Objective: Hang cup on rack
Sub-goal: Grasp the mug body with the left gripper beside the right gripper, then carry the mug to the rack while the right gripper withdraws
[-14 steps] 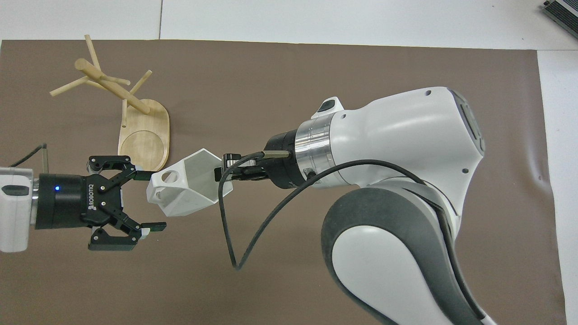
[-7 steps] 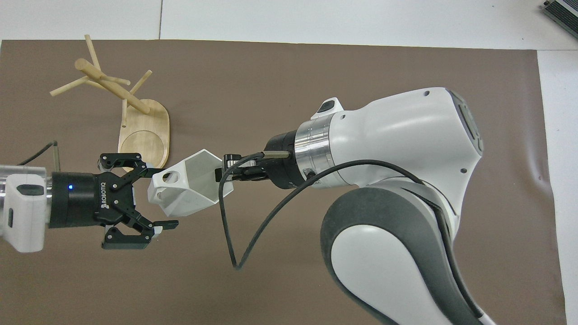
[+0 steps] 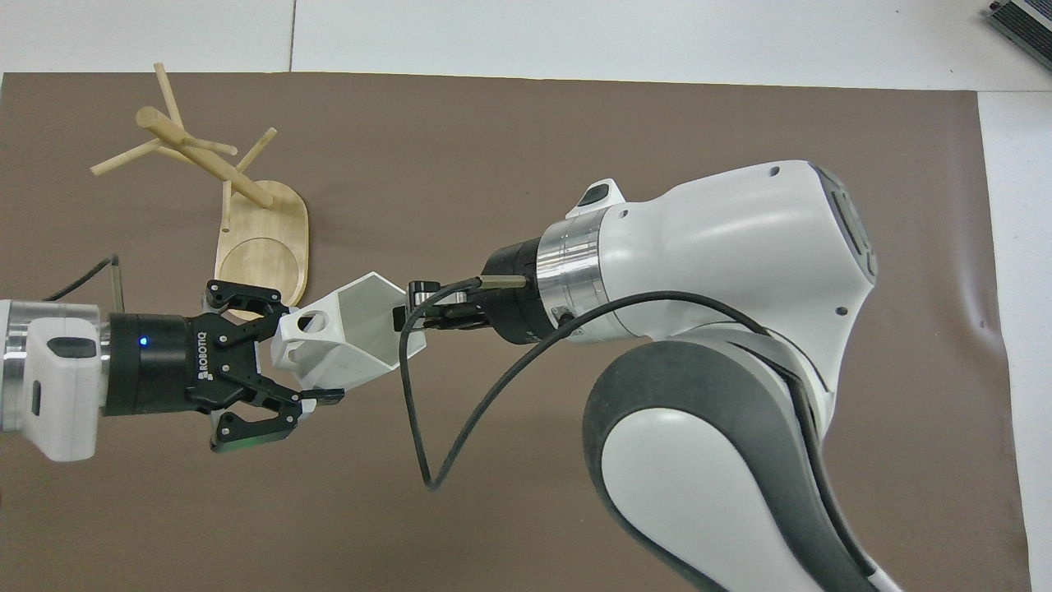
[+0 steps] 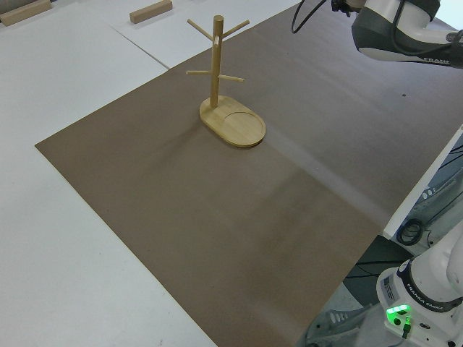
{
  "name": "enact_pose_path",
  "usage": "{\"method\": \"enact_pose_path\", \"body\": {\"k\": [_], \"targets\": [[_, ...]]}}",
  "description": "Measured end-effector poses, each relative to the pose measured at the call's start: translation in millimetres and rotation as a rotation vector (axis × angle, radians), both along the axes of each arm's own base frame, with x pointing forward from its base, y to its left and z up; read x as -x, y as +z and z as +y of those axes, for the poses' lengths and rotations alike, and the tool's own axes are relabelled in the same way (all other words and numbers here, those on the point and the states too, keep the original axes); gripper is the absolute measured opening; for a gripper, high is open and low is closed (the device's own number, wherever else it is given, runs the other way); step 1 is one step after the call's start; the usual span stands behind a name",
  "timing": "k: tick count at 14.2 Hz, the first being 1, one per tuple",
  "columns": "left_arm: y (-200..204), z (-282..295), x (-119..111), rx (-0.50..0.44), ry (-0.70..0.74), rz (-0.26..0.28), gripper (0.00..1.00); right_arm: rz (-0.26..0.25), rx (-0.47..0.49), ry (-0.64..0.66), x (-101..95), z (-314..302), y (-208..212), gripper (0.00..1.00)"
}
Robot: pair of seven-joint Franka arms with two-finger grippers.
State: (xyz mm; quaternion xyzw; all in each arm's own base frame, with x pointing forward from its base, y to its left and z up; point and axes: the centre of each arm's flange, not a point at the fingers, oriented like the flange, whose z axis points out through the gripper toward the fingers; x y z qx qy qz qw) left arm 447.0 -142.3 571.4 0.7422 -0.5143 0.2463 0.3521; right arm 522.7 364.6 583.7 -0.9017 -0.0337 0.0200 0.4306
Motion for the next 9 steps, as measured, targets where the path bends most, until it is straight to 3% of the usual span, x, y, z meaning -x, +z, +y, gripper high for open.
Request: {"method": "enact_pose_path", "body": {"k": [8, 9], "targets": [[-0.5, -1.6, 0.9, 0.000, 0.027, 0.045, 0.69, 0.003, 0.001, -0.001, -0.8, -0.6, -1.7, 0.05], [-0.9, -1.5, 0.6, 0.000, 0.037, 0.057, 0.69, 0.002, 0.000, -0.001, -0.5, -0.2, -1.4, 0.10]]}}
